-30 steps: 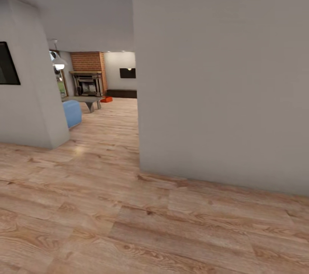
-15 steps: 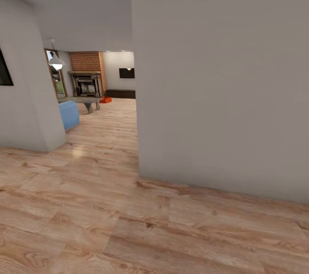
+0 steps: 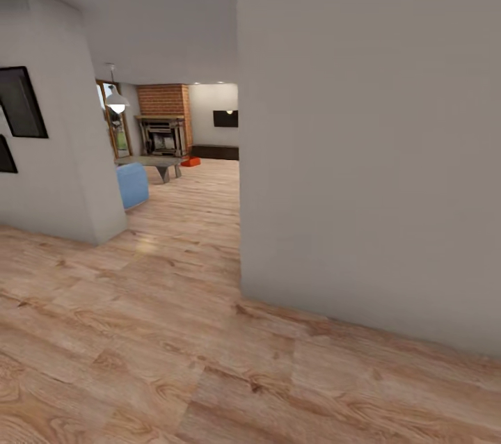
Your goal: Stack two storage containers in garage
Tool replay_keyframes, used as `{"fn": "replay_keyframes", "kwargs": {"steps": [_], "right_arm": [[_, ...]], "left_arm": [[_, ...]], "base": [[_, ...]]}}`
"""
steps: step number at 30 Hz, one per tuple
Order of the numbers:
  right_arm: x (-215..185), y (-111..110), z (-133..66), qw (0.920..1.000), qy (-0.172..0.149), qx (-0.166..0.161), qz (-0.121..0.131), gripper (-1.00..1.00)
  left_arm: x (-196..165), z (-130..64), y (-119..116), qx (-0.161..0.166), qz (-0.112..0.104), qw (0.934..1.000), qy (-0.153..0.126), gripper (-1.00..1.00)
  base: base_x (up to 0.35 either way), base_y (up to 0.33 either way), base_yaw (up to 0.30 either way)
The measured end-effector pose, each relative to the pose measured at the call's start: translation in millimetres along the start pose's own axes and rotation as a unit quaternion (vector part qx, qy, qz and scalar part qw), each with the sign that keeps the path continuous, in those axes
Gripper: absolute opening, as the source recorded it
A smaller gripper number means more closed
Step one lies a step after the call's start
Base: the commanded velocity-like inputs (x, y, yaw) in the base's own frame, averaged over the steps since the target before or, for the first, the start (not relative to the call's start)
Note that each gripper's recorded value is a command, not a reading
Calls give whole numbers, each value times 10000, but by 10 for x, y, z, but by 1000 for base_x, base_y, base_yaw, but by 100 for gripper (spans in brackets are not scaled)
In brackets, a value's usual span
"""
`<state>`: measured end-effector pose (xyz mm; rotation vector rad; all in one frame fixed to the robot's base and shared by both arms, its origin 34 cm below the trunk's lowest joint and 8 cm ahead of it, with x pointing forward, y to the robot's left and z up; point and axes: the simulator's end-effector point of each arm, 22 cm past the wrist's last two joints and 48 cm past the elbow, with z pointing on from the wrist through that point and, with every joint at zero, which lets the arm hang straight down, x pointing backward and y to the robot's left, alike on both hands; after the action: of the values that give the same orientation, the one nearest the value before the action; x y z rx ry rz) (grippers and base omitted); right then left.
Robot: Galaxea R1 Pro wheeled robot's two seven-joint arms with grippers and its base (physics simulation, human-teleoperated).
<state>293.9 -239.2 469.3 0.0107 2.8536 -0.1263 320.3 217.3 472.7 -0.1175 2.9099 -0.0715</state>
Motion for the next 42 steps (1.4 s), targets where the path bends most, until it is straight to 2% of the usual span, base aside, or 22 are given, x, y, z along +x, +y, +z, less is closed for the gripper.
{"fn": "replay_keyframes", "kwargs": {"steps": [32,42], "right_arm": [[0,-1,0,10000,0,2,0,100],[0,-1,0,10000,-1,0,1,100]], "left_arm": [[-1,0,0,0,4,10000,-1,100],[1,0,-1,0,0,10000,2,100]], "base": [[320,0,269],[320,0,61]]}}
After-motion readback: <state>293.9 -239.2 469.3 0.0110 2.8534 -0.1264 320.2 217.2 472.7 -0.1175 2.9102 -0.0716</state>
